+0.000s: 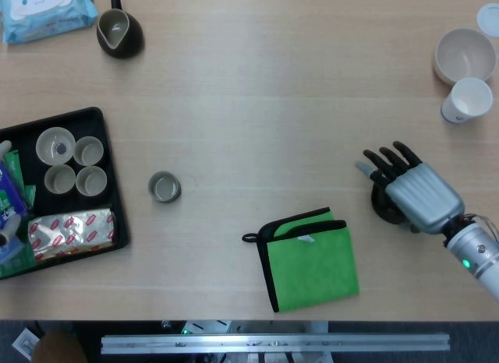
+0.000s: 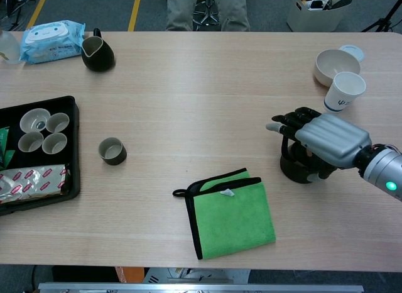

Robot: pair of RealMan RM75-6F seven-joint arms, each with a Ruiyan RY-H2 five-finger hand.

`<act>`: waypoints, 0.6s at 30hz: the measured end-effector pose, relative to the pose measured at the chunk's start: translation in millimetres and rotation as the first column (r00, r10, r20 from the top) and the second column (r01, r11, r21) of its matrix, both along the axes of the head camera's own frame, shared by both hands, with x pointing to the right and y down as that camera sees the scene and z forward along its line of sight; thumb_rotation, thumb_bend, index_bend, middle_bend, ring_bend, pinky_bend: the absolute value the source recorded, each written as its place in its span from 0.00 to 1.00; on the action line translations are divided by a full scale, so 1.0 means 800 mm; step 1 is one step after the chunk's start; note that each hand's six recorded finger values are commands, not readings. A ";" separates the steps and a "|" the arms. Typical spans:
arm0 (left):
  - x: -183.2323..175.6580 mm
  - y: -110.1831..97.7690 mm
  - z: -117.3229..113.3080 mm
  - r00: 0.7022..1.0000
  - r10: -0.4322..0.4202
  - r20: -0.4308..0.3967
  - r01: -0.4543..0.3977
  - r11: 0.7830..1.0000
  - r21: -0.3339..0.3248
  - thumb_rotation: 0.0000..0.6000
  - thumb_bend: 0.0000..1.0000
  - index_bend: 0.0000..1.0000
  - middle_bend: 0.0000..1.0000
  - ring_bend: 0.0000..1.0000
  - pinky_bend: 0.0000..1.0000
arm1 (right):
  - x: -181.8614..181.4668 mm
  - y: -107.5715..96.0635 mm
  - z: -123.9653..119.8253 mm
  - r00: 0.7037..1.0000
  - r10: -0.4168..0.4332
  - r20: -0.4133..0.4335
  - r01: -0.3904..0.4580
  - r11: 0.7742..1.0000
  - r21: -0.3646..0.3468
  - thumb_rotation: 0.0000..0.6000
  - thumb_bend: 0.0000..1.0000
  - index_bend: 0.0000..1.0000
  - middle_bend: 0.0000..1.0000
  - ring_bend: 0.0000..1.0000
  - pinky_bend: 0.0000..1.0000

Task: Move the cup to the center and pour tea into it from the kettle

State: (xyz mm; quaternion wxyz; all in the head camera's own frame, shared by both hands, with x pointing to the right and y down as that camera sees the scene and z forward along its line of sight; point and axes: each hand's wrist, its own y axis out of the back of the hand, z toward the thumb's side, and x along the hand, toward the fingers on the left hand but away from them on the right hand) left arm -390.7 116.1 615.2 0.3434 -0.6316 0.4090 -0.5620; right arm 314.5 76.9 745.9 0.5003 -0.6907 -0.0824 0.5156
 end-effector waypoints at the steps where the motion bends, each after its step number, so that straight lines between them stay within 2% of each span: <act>1: 0.000 0.000 0.000 1.000 -0.001 0.000 0.001 1.000 0.000 1.00 0.28 0.05 0.03 0.02 0.02 | 0.001 -0.001 0.001 1.000 0.002 -0.005 -0.002 1.000 0.002 1.00 0.00 0.00 0.00 0.00 0.00; 10: -0.001 0.001 0.000 1.000 -0.001 -0.001 0.001 1.000 -0.003 1.00 0.28 0.05 0.03 0.02 0.02 | 0.009 -0.021 0.006 0.999 0.023 -0.033 -0.022 0.999 0.032 1.00 0.00 0.00 0.00 0.00 0.00; 18: -0.001 0.000 -0.001 1.000 -0.003 0.000 0.003 1.000 -0.003 1.00 0.28 0.05 0.03 0.02 0.02 | 0.007 -0.053 0.008 0.998 0.051 -0.038 -0.048 0.996 0.081 1.00 0.00 0.00 0.00 0.00 0.00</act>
